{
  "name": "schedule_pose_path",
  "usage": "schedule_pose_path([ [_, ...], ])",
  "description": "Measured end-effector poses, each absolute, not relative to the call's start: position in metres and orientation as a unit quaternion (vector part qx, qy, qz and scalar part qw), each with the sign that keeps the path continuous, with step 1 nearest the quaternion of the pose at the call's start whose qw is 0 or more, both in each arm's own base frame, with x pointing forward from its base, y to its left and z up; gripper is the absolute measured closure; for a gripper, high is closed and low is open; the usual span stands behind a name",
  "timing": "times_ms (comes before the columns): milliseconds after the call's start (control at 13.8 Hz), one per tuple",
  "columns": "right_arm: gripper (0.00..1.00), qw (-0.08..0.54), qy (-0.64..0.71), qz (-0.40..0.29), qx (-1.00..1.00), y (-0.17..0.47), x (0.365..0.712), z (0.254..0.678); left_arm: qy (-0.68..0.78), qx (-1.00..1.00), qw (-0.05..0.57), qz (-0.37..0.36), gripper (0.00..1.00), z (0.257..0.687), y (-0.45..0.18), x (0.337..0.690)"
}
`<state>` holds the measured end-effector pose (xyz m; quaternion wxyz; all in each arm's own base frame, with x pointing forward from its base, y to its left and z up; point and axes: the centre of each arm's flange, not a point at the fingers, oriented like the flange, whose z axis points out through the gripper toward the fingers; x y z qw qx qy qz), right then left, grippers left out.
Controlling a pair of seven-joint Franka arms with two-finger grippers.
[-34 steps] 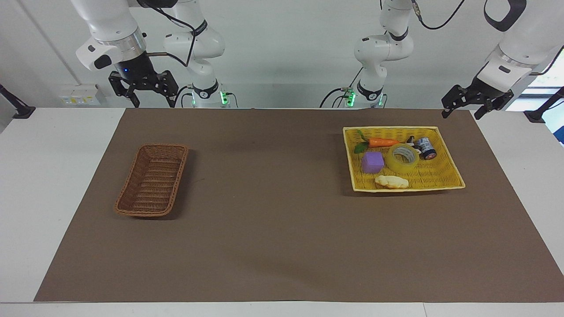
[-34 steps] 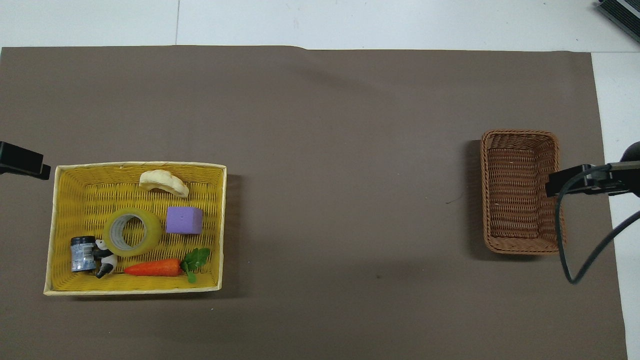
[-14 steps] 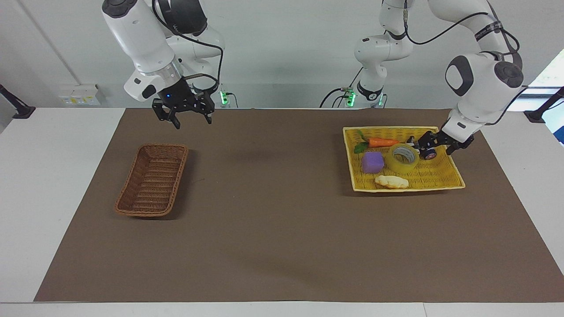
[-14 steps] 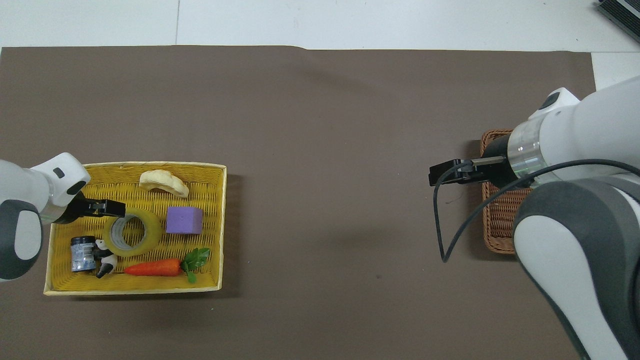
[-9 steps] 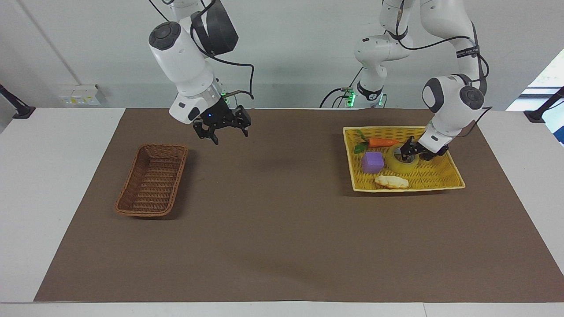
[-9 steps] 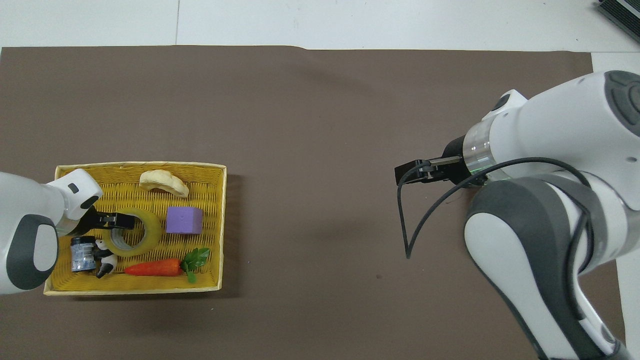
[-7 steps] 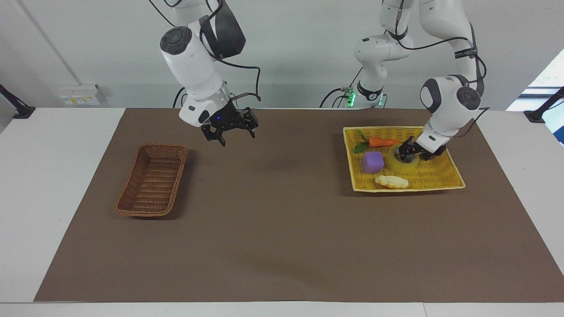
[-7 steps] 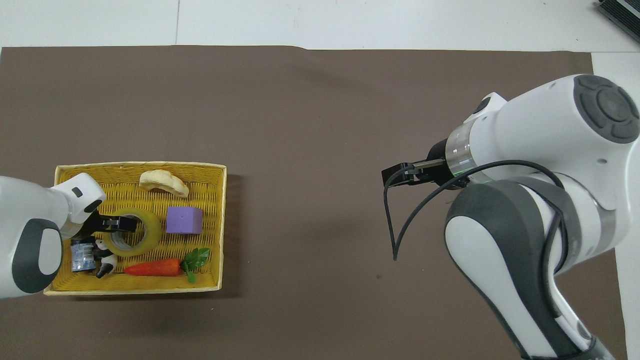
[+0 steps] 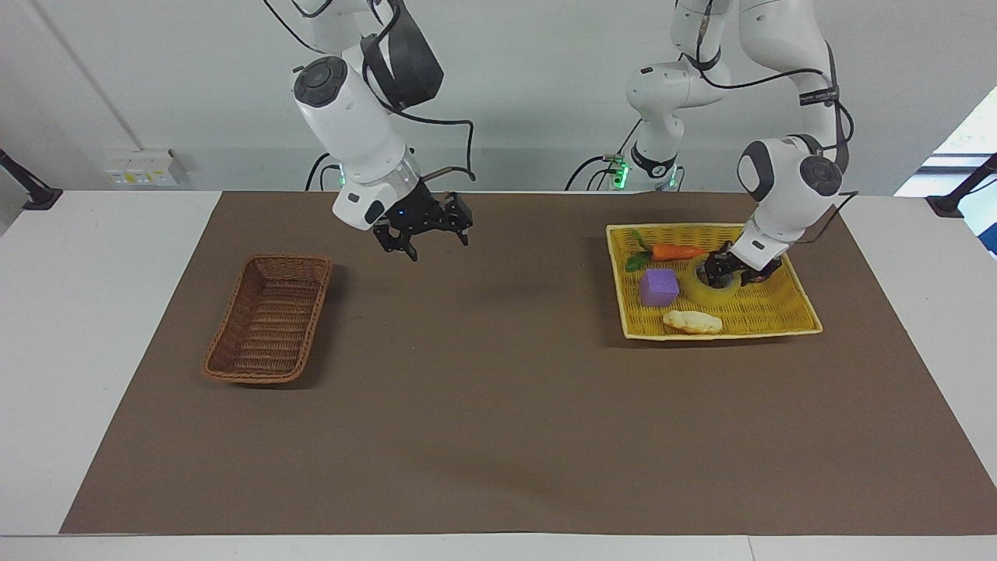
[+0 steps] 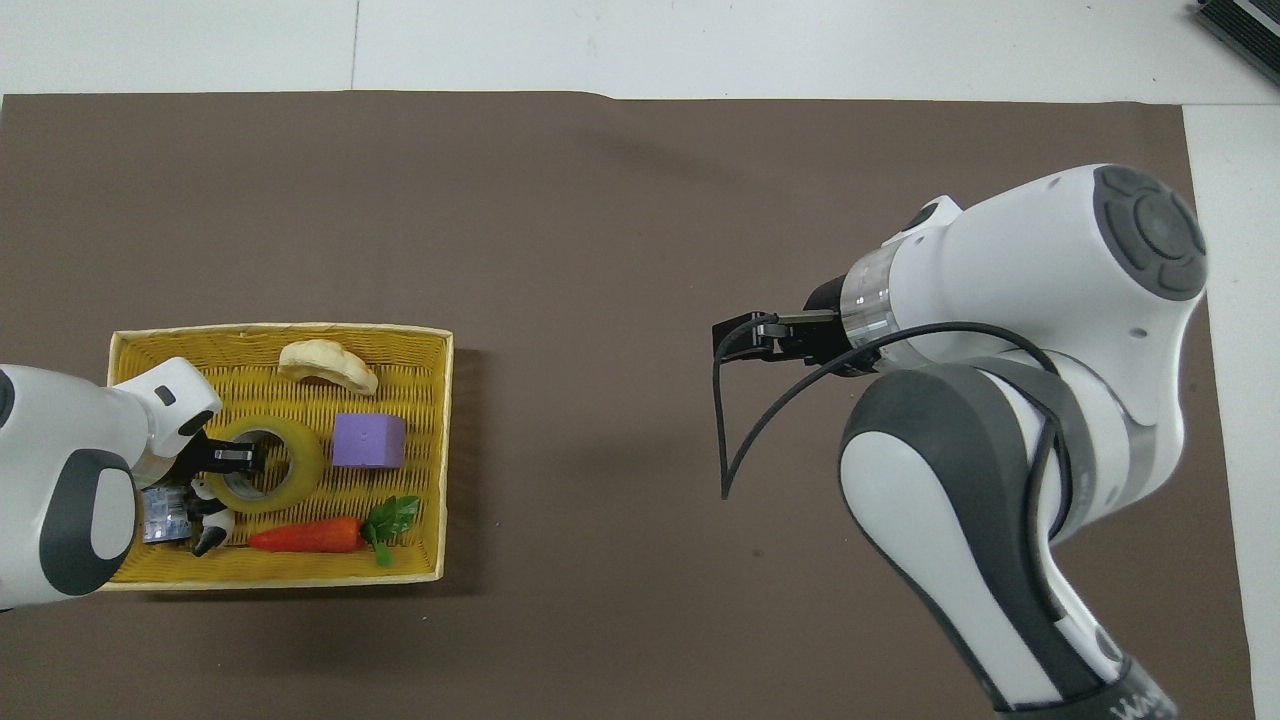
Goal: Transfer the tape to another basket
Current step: 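Reach the left gripper into the tape roll while the right gripper advances, then lift the tape roll with the left gripper toward the right gripper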
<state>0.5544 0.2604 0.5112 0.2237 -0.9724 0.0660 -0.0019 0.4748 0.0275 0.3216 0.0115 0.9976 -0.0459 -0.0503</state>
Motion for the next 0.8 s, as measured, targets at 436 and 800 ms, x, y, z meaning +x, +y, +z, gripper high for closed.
schedule_pose_path([
  [436, 0.00, 0.271, 0.142, -0.011, -0.952, 0.280, 0.556, 0.513, -0.045, 0.996, 0.015, -0.072, 0.78, 0.380, 0.029, 0.498],
  [800, 0.00, 0.284, 0.172, 0.005, -0.943, 0.299, 0.548, 0.514, -0.014, 0.998, 0.044, -0.049, 0.78, 0.440, 0.022, 0.521],
])
